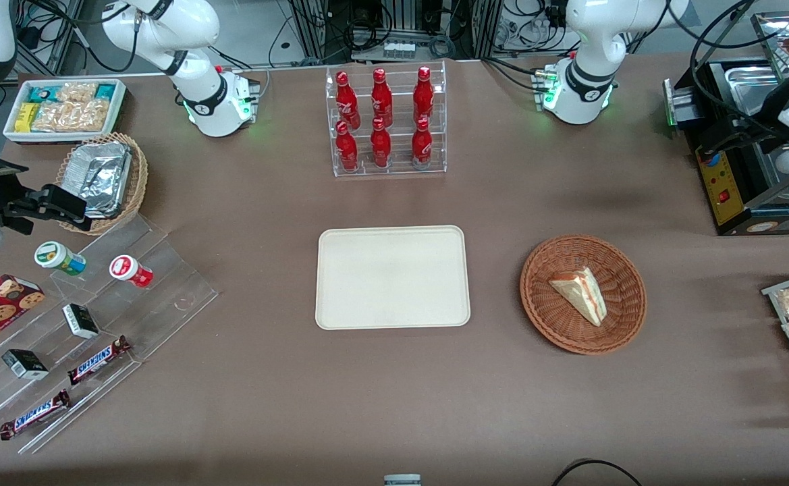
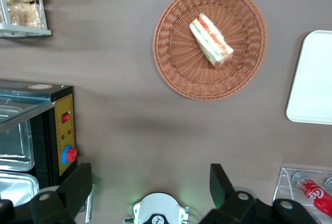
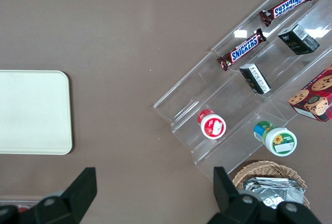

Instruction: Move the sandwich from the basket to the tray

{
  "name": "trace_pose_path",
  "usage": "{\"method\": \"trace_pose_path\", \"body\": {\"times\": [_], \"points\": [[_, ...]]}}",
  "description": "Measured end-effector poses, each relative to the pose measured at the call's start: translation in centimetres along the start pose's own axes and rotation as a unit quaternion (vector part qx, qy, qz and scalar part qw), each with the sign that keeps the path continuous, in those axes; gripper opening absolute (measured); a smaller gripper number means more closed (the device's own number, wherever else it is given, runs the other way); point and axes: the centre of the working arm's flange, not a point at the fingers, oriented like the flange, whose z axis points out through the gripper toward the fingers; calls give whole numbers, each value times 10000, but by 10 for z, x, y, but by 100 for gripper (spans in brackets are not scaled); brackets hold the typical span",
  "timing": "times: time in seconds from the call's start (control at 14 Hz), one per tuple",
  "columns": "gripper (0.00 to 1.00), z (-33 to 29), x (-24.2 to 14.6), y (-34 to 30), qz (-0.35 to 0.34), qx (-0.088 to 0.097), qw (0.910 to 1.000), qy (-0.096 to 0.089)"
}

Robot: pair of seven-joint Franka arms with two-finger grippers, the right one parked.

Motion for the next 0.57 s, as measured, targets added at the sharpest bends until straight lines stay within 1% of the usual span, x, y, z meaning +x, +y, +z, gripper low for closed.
{"method": "trace_pose_path", "body": {"times": [0.07,0.21,0.36,0.5,0.57], "points": [[100,-4,0,0,31,-15,10000,23],[100,-4,0,1,91,-18,10000,6],[100,6,8,4,66,-10,9999,-96],[100,29,27,8,-252,-2,9995,-199],[100,46,41,10,-511,-3,9985,-187]]}}
